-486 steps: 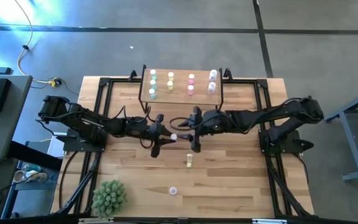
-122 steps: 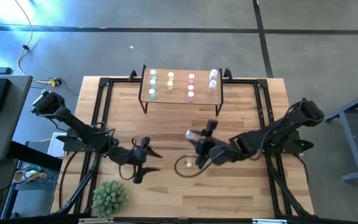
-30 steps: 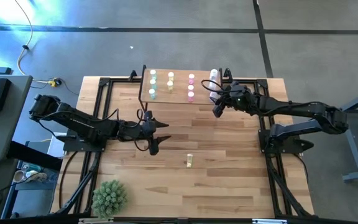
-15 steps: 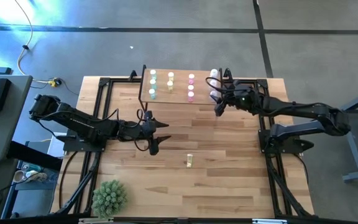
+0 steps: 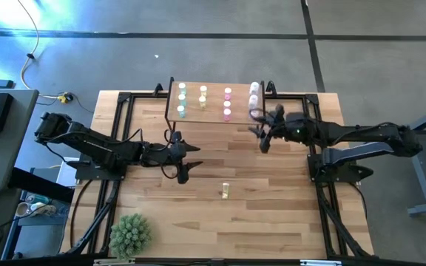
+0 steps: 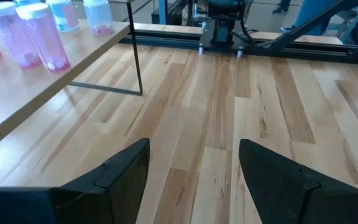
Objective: Pick and place medicine bottles onto shelf by color
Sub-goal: Put the yellow pill bottle into the shelf aligned with the other yellow pill bottles
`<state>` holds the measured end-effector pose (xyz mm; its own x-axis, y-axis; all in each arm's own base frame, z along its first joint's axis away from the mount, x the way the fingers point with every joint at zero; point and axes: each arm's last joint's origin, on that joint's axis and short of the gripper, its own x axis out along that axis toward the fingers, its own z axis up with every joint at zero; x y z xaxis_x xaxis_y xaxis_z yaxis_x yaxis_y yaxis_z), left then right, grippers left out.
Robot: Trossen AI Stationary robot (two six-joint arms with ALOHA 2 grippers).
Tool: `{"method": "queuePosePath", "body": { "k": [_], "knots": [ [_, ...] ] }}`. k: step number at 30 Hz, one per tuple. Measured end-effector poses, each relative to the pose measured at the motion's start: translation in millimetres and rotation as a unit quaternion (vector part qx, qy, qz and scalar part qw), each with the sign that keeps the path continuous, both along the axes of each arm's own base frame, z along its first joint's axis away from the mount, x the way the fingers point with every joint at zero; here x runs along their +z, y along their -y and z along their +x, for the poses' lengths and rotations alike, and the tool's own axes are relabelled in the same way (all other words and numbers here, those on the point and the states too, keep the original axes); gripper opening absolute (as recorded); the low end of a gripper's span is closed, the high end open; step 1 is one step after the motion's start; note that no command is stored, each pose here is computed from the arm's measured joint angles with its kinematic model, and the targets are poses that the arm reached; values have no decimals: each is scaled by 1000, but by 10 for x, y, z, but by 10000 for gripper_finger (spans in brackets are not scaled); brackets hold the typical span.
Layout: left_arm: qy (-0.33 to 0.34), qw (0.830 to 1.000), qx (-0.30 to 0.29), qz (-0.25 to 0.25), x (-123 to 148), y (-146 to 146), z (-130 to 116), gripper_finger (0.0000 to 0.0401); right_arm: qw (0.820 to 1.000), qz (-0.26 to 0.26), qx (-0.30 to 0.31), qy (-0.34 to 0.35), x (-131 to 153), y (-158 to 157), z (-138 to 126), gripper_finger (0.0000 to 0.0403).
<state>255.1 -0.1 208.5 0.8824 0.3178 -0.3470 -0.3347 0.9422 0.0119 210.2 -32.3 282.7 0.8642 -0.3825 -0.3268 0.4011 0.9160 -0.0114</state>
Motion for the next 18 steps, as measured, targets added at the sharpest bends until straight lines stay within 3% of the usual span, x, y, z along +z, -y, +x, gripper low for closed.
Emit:
{"method": "queuePosePath", "body": {
  "k": [5, 12, 18],
  "knots": [
    [-1, 999, -27, -20, -4, -91, 6, 239, 998, 28, 49, 36, 43, -298, 40, 189],
    [-8, 999, -50, -20, -13, -138, 5, 239, 996, 37, 48, 71, 78, -613, 55, 189],
    [-21, 998, -53, -19, -34, -129, -3, 239, 997, 58, 46, 28, 217, -784, 288, 189]
  ]
}}
